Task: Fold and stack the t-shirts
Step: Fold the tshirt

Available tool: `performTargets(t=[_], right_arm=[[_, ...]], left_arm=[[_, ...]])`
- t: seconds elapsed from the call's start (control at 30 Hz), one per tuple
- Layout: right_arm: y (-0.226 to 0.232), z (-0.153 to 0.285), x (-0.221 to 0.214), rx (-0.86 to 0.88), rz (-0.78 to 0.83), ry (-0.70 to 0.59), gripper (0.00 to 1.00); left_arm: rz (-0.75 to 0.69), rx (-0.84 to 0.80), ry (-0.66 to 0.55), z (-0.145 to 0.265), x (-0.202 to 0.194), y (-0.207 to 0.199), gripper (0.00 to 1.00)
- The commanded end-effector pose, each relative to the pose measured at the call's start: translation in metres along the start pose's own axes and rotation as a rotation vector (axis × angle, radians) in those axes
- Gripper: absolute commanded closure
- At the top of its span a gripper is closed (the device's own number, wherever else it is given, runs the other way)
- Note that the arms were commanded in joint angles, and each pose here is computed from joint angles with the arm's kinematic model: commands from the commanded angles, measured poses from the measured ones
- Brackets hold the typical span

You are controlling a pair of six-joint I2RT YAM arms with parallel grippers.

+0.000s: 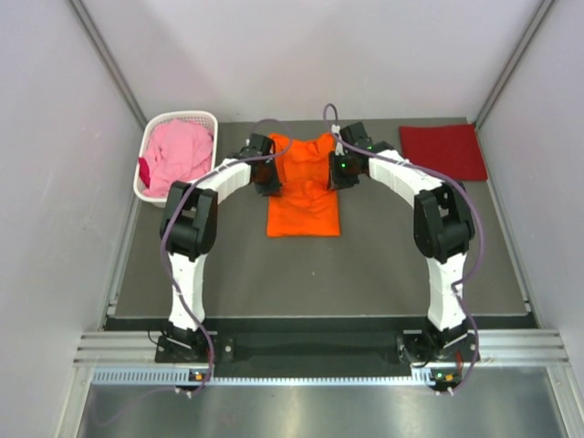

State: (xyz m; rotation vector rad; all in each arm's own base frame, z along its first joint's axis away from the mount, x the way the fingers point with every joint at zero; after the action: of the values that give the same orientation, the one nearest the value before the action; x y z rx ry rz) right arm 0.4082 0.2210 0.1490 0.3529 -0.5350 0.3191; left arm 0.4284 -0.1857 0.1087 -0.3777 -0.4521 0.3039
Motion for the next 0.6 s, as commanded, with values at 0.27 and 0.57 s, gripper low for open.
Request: performTargets(t=[0.27,0.57], right_arm=[[-0.013,-0.034,0.027,-0.021,-0.015,-0.061,0.8],[-0.043,-0.038,0.05,-0.106,-0.07,-0.162,0.8]], left_arm=[[-0.033,0.129,-0.125,-0.024,0.037,-0.002,0.9],[-0.028,0.235,-0.183,-0.031,0.044,0.009,0.9]])
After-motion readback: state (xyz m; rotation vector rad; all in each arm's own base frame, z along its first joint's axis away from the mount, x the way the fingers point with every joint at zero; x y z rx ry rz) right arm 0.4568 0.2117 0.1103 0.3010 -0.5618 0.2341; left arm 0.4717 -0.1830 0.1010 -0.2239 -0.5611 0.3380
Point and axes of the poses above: each gripper's point midway between its finger pads, its own z axis back along the fingers, its own y axis along the line the jaws close on, x = y × z, the point moved 8 cm from there along z, back along the fingers, and after that the axes turned 8 degrees about z, right-handed, at the moved point
